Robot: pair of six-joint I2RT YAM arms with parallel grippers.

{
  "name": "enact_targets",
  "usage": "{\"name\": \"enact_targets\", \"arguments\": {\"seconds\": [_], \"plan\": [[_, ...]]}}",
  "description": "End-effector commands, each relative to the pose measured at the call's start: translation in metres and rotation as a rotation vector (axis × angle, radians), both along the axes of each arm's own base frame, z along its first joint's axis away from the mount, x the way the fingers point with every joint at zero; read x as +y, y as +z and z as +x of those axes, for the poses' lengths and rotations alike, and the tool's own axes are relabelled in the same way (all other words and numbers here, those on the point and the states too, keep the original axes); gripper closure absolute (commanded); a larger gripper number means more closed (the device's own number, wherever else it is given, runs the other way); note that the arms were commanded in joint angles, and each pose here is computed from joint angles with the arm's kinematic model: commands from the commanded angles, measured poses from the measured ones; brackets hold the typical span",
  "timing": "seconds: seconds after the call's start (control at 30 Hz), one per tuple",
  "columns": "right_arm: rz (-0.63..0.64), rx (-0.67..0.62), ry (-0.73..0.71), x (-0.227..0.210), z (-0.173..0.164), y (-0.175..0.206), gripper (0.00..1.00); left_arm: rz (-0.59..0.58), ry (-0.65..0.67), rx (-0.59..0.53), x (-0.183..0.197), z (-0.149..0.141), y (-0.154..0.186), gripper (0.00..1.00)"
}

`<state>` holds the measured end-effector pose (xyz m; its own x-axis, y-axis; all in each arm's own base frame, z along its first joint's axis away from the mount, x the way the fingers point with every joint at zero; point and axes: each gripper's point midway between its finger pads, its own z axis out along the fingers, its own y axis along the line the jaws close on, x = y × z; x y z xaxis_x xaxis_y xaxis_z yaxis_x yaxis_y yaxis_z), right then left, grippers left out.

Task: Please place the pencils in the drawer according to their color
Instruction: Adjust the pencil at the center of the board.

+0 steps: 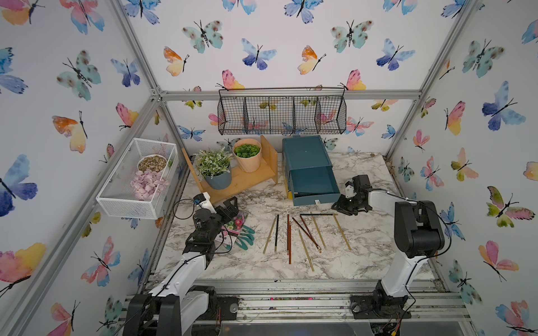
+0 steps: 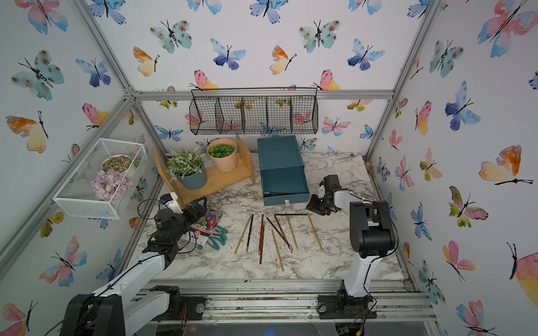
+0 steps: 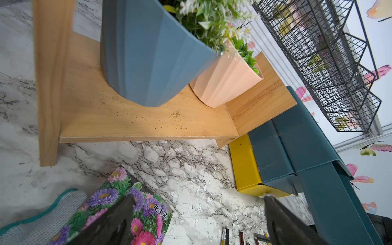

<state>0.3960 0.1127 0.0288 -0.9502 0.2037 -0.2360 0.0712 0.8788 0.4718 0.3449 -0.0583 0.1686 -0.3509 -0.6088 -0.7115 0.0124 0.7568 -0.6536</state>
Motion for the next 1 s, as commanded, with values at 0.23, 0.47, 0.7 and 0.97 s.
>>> {"name": "enact_targets", "arguments": {"seconds": [0.23,0.47,0.7,0.97], "plan": [[0.075,0.037,0.063,0.010,-0.037,0.003,0.69,-0.004,-0.038,-0.034,-0.008,0.004,0.014,0.02],[0.089,0.047,0.085,0.013,-0.057,0.007,0.72,-0.004,-0.034,-0.033,-0.007,0.003,0.014,0.02],[0.094,0.070,0.099,0.015,-0.082,0.007,0.72,-0.007,-0.029,-0.033,-0.006,0.003,0.013,0.02],[0.086,0.092,0.134,0.023,-0.104,-0.003,0.73,-0.006,-0.028,-0.030,-0.006,0.003,0.012,0.02]]}}
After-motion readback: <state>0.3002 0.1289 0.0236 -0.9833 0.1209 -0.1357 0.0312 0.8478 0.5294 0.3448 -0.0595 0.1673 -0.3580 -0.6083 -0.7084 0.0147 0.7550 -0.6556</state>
